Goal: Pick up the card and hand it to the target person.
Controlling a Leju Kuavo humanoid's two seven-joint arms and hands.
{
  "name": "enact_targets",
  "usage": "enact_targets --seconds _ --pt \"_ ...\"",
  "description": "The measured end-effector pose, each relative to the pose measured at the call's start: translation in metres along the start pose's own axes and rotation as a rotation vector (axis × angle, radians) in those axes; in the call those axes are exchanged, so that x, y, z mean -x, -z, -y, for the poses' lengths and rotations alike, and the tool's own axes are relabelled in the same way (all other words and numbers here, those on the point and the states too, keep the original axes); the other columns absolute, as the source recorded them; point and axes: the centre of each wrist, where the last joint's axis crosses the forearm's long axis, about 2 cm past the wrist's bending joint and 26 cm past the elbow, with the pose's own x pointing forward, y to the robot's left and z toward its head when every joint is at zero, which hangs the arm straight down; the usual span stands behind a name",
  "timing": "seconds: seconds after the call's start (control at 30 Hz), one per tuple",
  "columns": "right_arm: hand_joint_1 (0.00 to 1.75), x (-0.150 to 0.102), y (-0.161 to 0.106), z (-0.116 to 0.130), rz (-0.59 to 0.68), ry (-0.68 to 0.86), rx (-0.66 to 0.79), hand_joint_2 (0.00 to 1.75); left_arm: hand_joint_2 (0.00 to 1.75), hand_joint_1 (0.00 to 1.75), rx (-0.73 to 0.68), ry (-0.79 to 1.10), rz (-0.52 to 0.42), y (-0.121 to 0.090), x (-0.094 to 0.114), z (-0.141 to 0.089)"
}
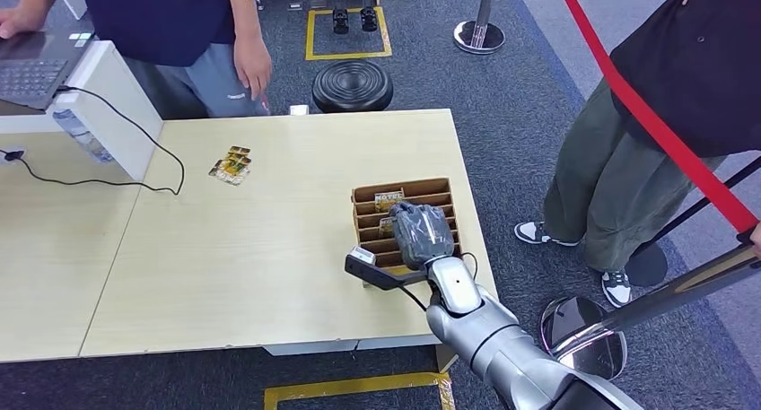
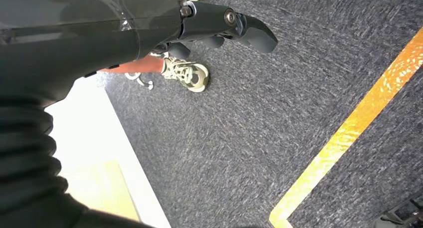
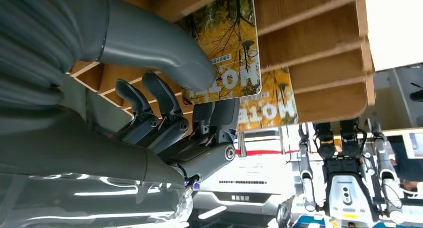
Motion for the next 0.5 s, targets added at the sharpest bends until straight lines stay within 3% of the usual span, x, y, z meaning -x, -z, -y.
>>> enact_targets --seconds 0.17,0.5 --pt "1.5 -0.003 0.013 0.017 0.004 0.101 0.098 1.75 1.75 0.0 0.015 -0.011 -0.013 0.0 0.002 0.002" --pt "1.5 -0.026 0.056 0.094 0.049 0.252 0.353 1.75 1.75 0.0 0.036 -0.032 -0.03 -0.002 0.009 0.008"
